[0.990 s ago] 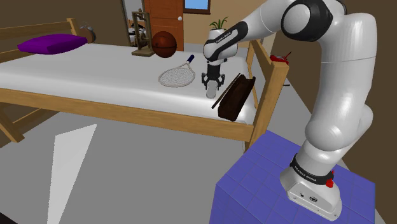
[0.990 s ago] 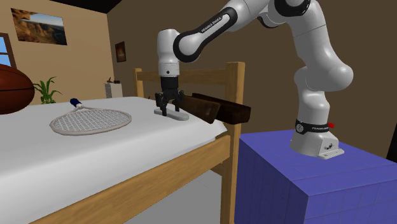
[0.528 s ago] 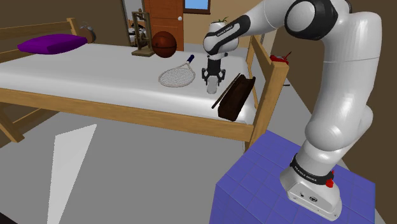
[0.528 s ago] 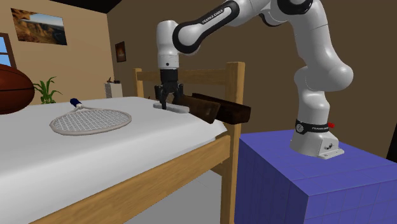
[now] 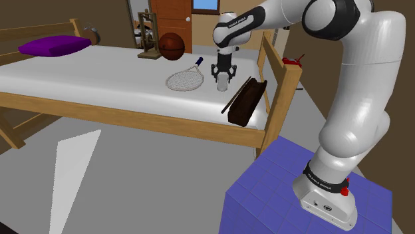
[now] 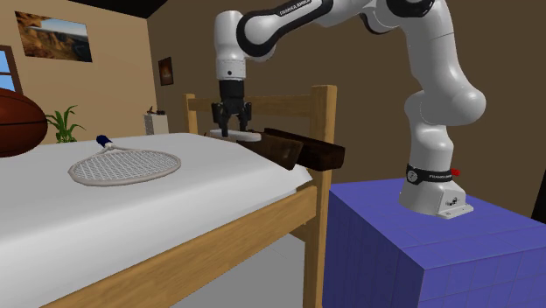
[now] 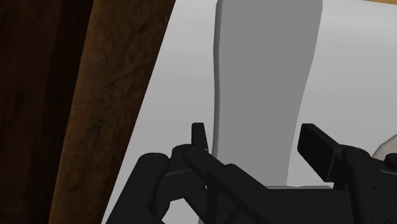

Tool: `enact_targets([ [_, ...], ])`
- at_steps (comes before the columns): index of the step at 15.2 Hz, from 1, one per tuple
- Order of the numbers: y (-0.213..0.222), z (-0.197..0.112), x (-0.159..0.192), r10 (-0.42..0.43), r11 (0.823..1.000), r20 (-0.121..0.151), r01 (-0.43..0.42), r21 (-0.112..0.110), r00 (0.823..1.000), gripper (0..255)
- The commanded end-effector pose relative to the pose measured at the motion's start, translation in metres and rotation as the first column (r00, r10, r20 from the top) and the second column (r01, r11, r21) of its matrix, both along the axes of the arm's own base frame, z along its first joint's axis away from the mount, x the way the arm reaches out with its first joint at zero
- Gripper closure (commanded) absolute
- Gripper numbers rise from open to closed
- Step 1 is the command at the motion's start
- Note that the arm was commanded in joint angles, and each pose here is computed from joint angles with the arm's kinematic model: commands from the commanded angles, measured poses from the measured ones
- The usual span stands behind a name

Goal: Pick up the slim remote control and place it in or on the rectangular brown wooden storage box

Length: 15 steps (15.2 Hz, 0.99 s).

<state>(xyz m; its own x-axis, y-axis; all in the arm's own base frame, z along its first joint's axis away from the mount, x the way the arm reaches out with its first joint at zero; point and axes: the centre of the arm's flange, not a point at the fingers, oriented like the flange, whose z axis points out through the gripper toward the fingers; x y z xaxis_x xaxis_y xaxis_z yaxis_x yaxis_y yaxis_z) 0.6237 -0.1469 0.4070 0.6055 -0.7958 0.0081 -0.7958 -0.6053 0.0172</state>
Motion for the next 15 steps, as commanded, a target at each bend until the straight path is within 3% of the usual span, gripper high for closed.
enact_targets([
  [1, 0.000, 0.011, -0.001, 0.000, 1.000, 0.000, 0.000, 0.000, 1.000, 255],
  [15, 0.000, 0.085, -0.001, 0.000, 1.000, 0.000, 0.000, 0.000, 1.000, 255],
])
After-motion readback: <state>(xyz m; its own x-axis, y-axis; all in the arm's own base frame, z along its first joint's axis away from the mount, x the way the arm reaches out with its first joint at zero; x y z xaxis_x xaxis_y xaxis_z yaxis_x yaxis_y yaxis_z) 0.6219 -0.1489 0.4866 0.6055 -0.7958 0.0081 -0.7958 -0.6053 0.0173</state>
